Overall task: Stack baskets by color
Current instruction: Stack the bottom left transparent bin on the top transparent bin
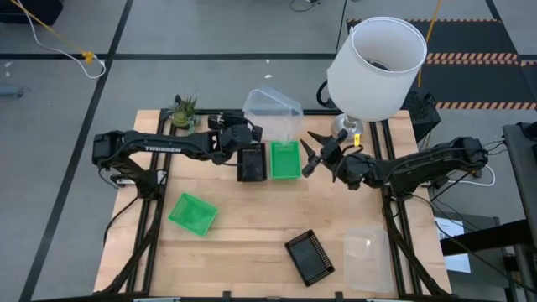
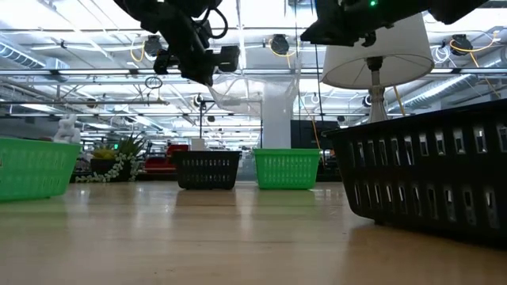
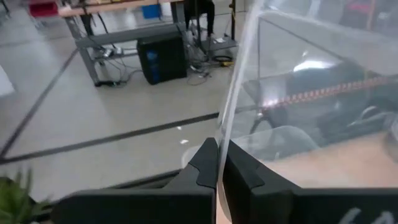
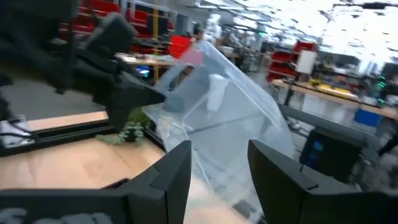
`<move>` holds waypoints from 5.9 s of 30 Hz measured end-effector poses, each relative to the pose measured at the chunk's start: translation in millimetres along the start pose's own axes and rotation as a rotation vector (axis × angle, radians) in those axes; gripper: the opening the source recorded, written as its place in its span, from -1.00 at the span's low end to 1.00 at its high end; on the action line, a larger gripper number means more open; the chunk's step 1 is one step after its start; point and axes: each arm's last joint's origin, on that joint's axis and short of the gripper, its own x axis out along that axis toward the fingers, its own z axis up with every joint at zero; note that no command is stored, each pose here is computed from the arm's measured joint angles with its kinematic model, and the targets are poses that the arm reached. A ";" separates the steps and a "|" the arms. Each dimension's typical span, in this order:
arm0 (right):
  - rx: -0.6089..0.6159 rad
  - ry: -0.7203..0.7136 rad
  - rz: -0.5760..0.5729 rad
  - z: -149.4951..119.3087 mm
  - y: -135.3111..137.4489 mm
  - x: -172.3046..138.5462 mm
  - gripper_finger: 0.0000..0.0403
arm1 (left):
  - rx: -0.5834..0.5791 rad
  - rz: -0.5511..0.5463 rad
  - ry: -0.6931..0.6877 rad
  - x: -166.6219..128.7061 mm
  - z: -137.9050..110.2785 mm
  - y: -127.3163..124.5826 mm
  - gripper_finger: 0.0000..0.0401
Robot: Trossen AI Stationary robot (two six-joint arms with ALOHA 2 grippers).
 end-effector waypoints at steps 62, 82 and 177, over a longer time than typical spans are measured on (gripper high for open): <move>-0.620 0.155 -0.019 -9.6 -50.5 90.1 -0.99 | 0.329 -0.276 -0.131 -74.4 53.6 30.0 0.11; -0.370 0.204 0.351 10.6 -77.5 113.4 -1.00 | 0.837 -0.501 -0.130 -81.4 79.8 23.8 0.11; -0.140 0.201 0.495 46.1 -68.2 55.3 0.05 | 0.881 -0.968 0.257 57.5 101.8 59.1 -0.96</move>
